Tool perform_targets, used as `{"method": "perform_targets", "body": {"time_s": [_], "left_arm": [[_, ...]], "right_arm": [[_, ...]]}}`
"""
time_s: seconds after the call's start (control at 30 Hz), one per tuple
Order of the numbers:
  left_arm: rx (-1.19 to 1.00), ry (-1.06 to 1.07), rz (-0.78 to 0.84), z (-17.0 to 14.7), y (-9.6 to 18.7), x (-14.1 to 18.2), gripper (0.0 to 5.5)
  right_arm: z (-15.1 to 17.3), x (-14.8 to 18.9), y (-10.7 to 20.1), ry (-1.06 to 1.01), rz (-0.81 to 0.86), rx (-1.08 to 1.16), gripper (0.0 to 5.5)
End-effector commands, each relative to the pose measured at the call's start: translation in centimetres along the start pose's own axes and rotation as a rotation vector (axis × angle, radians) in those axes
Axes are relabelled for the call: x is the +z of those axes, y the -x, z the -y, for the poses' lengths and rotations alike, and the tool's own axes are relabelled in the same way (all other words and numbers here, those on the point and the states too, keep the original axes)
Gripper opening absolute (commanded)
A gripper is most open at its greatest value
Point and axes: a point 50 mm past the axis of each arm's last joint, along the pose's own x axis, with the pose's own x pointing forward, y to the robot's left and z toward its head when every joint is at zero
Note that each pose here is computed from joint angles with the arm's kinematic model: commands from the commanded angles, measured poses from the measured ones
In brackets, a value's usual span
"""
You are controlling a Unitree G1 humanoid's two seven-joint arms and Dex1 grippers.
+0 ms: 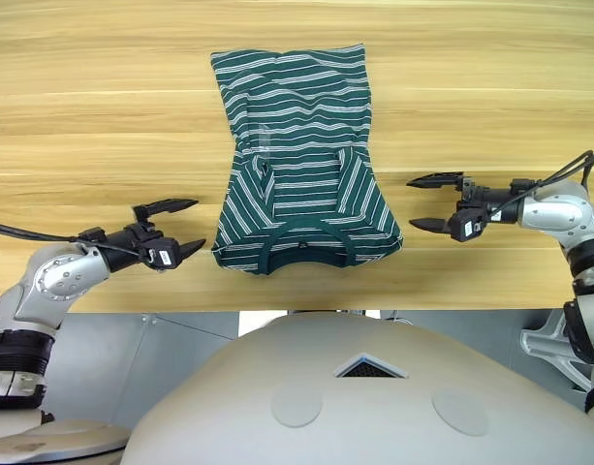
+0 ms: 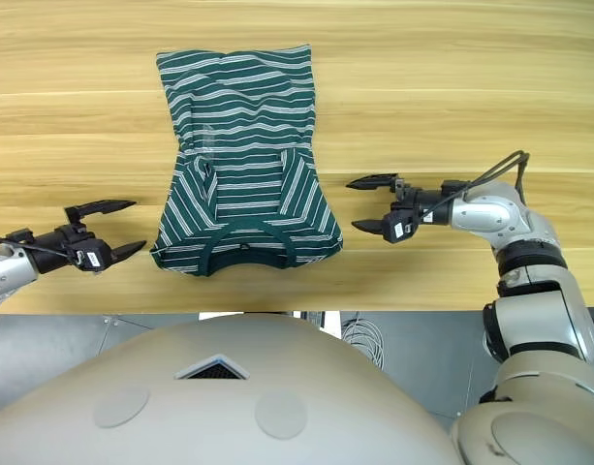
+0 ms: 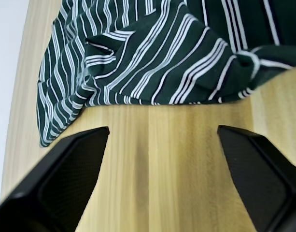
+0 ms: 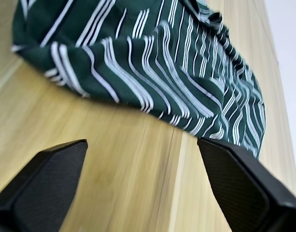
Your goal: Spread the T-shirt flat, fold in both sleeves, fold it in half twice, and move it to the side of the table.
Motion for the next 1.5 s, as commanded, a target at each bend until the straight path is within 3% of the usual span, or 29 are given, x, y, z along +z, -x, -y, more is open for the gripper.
{"method": "perform_targets", "body": {"time_s": [0.03, 0.7, 0.9, 1.0, 1.37, 1.5], "left_arm": [[-0.060, -0.048, -0.013, -0.1, -0.6, -0.1, 4.05], [-0.162, -0.043, 0.115, 2.7, -5.4, 0.9, 4.05], [-0.188, -0.028, 0.141, 4.1, -6.1, 1.0, 4.08], [-0.190, -0.029, 0.146, 4.2, -5.9, 0.8, 3.68], [-0.347, -0.061, 0.104, 6.6, -4.6, -0.7, 1.45], [-0.419, -0.102, 0.105, 7.7, -4.8, -0.7, 0.70]], "right_arm": [[-1.1, 0.3, -2.1, -0.011, 0.027, 0.092, 4.26], [0.0, 1.5, -5.0, 0.078, 0.110, 0.112, 4.26], [0.2, 1.6, -5.5, 0.098, 0.114, 0.098, 3.06], [0.3, 1.6, -5.6, 0.105, 0.118, 0.093, 2.65], [0.4, 1.6, -5.4, 0.093, 0.123, 0.071, 0.48], [0.4, 1.6, -5.4, 0.087, 0.124, 0.079, 0.00]]}}
